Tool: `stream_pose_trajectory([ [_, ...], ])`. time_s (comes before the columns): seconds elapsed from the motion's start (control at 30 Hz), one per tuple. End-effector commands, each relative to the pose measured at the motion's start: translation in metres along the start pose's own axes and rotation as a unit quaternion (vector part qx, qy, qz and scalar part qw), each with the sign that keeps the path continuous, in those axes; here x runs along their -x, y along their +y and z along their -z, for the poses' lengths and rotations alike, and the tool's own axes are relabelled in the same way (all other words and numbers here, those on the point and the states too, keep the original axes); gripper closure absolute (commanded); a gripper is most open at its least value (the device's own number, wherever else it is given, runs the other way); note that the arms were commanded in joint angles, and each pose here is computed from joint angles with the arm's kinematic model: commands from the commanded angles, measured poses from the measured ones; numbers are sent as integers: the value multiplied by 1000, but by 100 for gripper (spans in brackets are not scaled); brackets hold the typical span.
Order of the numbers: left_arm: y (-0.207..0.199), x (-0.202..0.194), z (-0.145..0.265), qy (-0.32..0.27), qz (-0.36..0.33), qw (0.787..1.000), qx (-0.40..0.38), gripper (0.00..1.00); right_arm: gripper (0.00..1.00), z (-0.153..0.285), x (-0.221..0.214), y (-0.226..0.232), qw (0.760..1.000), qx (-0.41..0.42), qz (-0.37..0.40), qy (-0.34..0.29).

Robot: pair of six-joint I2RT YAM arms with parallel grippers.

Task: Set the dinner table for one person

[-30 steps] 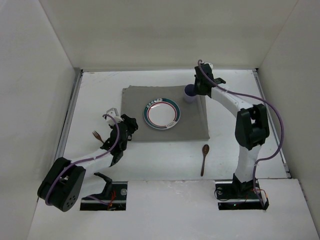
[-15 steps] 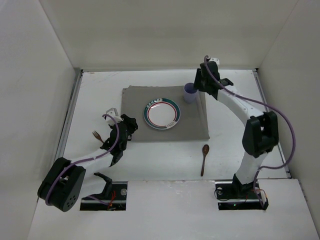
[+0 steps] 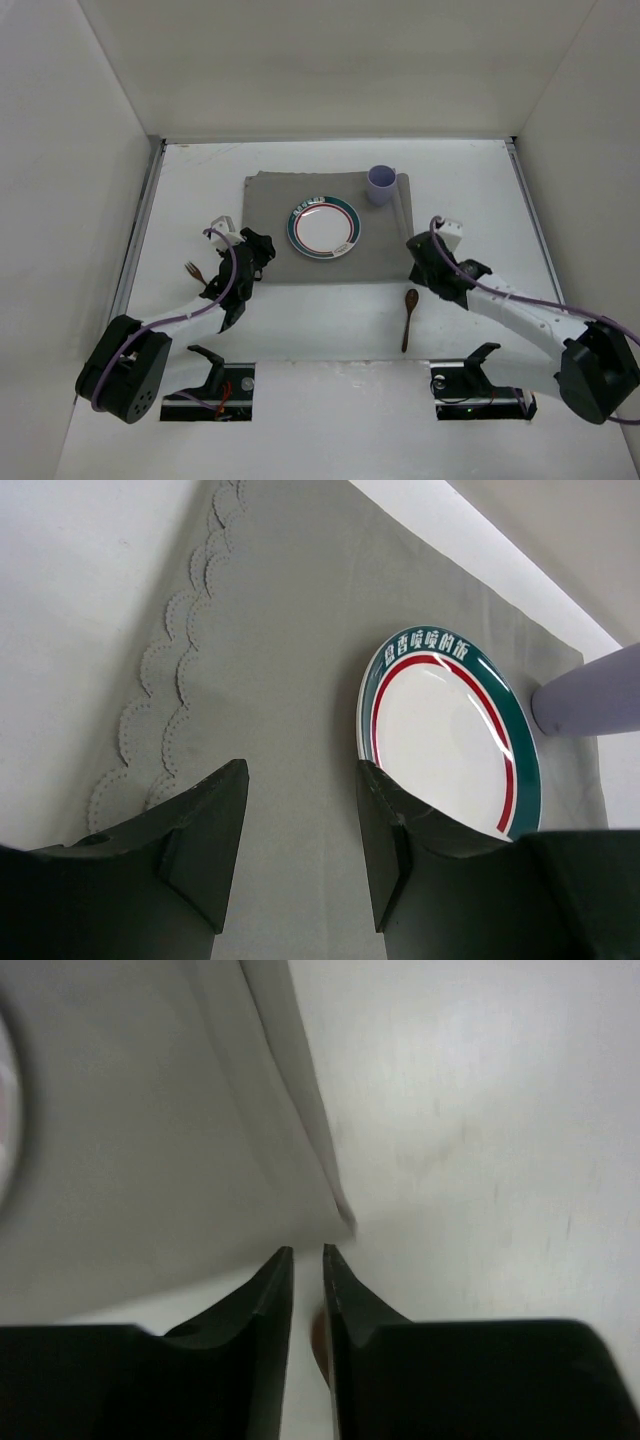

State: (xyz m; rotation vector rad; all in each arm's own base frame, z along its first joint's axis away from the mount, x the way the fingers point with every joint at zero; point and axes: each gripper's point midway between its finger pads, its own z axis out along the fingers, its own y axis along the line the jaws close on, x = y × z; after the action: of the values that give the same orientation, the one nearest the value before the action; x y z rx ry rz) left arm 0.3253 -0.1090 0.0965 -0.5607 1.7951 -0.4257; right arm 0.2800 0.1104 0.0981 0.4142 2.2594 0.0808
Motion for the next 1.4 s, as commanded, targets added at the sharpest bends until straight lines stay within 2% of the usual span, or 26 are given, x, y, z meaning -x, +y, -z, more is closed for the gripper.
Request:
stream_pose_trajectory([
  [0.0, -17, 18, -3, -22, 26, 999, -23, 55, 71, 23, -63, -26, 996, -49, -16, 71],
  [0.13, -15, 15, -5, -18, 25, 999, -19, 55, 58, 49, -100, -35, 992, -57, -20, 114],
  [0.23, -17, 15, -5, -16, 25, 999, -22, 55, 55, 56, -108, -28, 991, -41, -21, 127],
  [0.47, -19, 15, -4, -16, 27, 999, -25, 55, 61, 57, -126, -28, 987, -45, -22, 153],
  [0.6, -17, 15, -4, -17, 27, 999, -24, 55, 68, 52, -126, -20, 987, -45, -6, 154],
  [0.8, -18, 13, -4, -14, 26, 999, -25, 55, 70, 50, -124, -12, 988, -34, 3, 153],
  [1.37, -16, 13, -5, -13, 28, 999, -22, 55, 67, 55, -122, 4, 989, -7, -16, 148],
])
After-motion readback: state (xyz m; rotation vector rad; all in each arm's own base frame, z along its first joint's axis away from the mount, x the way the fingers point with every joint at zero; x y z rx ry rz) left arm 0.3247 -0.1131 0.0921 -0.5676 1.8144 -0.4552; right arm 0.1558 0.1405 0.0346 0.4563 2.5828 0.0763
